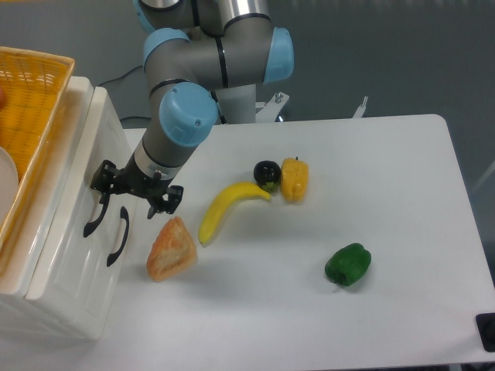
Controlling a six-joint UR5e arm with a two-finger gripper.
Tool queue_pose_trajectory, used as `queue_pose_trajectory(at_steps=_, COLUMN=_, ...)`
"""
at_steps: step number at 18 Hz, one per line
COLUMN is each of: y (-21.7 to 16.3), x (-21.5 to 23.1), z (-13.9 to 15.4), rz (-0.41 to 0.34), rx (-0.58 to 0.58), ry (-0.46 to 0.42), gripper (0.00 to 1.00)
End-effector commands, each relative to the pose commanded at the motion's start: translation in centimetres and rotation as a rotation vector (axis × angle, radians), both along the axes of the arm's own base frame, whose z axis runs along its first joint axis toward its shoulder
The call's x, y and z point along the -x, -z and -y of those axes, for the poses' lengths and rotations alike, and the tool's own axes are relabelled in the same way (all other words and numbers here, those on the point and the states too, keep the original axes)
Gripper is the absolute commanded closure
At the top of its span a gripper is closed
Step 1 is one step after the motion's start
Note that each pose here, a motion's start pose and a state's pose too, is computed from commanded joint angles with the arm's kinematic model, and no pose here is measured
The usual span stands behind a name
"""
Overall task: Slide open the top white drawer
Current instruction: 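Lower the gripper onto the upper drawer handle and close on it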
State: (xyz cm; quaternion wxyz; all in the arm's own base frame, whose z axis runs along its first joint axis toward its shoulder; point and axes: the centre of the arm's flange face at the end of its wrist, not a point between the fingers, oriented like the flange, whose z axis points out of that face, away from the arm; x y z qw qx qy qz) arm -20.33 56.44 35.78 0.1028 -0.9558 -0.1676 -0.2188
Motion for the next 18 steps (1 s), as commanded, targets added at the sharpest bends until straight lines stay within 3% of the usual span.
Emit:
queue_pose_trajectory(at_steps=12, y=-0.29, x=-0.37, z=0.03, rz=-0.019, rx=-0.010, ry=0.035, gripper=0.15)
queue_pose_trajectory(at_steps=18, y=-0.29, x=-0.22, z=0.09, rz=-0.016, rx=-0.011, ry=0.032, gripper=0.32)
